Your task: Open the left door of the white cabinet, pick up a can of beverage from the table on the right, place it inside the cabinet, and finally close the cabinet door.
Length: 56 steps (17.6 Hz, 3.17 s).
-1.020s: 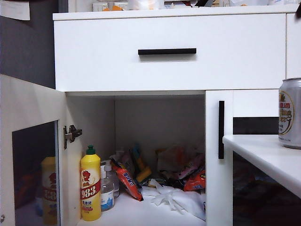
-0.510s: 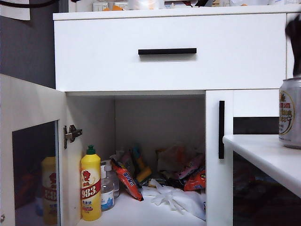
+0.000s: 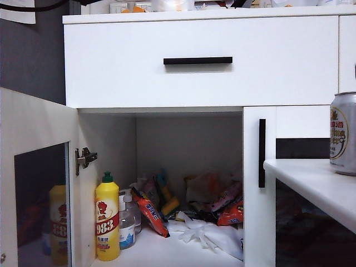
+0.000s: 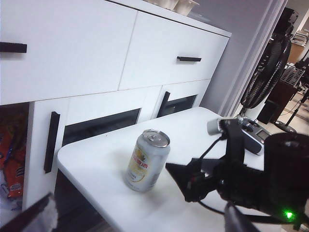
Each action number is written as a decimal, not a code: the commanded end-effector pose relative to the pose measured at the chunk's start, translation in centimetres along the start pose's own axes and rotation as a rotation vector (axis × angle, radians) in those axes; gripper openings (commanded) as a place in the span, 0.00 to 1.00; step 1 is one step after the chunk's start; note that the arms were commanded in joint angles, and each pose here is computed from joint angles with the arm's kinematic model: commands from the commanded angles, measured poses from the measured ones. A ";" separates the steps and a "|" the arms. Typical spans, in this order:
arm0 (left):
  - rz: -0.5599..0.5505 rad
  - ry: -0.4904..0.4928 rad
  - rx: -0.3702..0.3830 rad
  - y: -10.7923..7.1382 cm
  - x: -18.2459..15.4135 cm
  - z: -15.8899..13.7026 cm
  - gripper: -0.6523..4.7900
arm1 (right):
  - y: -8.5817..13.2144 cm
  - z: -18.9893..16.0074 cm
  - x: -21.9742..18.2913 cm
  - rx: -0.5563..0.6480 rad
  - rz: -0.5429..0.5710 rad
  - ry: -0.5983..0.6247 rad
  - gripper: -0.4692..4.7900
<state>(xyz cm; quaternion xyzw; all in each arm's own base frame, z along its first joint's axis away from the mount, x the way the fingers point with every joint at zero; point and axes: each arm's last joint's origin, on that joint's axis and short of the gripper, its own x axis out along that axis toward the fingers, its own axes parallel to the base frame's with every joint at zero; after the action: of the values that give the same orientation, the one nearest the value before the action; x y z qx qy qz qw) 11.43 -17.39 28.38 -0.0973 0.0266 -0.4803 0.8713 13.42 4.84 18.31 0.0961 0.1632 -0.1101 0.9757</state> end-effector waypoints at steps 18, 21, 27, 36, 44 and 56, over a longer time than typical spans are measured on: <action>0.046 0.019 0.002 0.2 0.1 -0.2 1.00 | 1.3 -1.0 4.2 -0.190 0.168 -0.087 1.00; 0.047 0.021 0.002 0.2 0.0 -0.2 1.00 | 1.2 -0.8 4.3 -0.177 0.146 -0.109 1.00; 0.047 0.022 -0.002 0.2 0.0 -0.2 1.00 | 0.7 -0.3 4.5 -0.146 0.119 -0.140 1.00; 0.065 0.019 -0.001 0.2 0.0 -0.2 1.00 | 2.4 2.4 4.4 -0.193 0.325 -0.174 0.51; 0.174 -0.026 0.007 0.5 -0.4 0.3 1.00 | 5.8 11.1 3.3 -0.192 0.562 -0.221 0.51; 0.321 0.057 0.012 1.8 -6.5 1.6 1.00 | 11.8 7.5 6.0 -0.226 0.784 -0.179 0.51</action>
<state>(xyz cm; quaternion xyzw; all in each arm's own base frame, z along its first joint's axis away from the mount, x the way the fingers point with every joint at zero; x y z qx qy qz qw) 9.77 -10.87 29.27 -0.0748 0.0636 -0.3395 0.9355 23.60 12.92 23.91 0.0173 0.1039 0.2734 0.9561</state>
